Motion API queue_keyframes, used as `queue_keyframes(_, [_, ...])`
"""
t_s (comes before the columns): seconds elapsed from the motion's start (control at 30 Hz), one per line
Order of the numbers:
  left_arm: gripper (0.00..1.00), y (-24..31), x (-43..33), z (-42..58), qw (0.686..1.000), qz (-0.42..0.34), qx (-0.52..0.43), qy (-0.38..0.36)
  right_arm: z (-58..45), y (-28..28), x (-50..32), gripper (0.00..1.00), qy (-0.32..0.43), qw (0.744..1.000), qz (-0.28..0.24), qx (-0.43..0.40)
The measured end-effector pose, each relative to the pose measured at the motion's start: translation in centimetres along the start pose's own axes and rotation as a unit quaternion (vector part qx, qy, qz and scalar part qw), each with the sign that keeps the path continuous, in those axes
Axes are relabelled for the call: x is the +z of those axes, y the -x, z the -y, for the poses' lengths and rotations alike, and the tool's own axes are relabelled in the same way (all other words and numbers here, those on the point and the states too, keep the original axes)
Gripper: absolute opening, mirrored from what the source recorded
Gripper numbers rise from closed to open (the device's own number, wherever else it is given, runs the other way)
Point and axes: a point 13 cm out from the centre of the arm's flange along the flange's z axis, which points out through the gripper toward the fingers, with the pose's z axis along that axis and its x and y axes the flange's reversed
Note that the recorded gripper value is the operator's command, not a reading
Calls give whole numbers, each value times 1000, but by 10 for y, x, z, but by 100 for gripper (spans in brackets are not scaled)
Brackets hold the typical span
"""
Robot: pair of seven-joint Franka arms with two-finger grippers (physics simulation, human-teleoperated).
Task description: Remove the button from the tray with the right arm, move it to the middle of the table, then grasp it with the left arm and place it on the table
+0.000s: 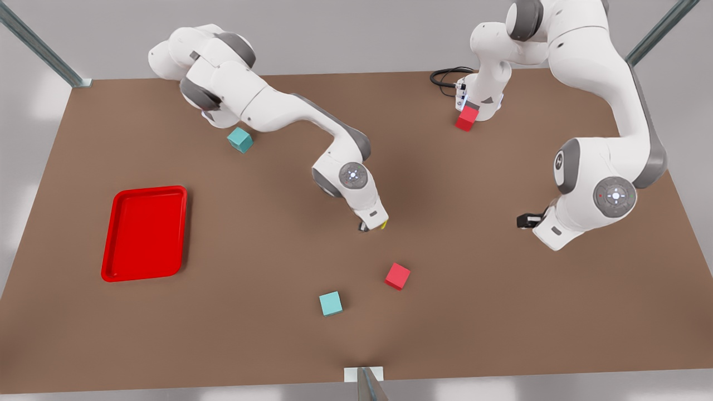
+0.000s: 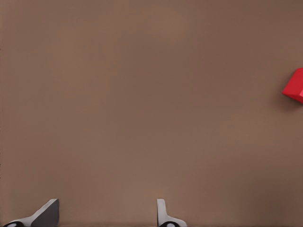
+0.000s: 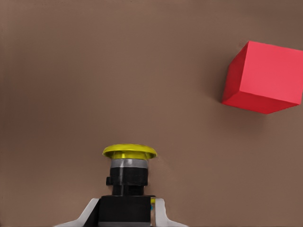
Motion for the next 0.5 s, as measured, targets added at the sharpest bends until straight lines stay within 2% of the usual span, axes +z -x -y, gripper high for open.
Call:
queue_keyframes(0.13, [100, 3, 5, -1, 1000, -1, -3, 5, -5, 4, 46, 51, -3, 1000, 8, -24])
queue_keyframes(0.17, [100, 3, 5, -2, 1000, 0, -4, 6, 0, 0, 58, 55, -6, 1000, 9, -26])
queue_keyframes(0.2, [100, 3, 5, -2, 1000, 0, -4, 6, 3, -3, 71, 97, -8, 999, 10, -30])
queue_keyframes(0.23, [100, 4, 5, -2, 1000, 0, -5, 7, 6, -5, 80, 100, -12, 999, 12, -33])
queue_keyframes(0.4, [100, 7, 4, 5, 1000, 5, -8, 1, 28, 3, 65, 100, -42, 997, 39, -48])
queue_keyframes(0.47, [100, 10, -2, 22, 999, 11, -25, -22, 61, 6, -3, 100, -63, 996, 62, -32])
queue_keyframes(0.5, [100, 10, -8, 43, 999, 15, -30, -32, 103, -10, -57, 100, -78, 994, 73, -1])
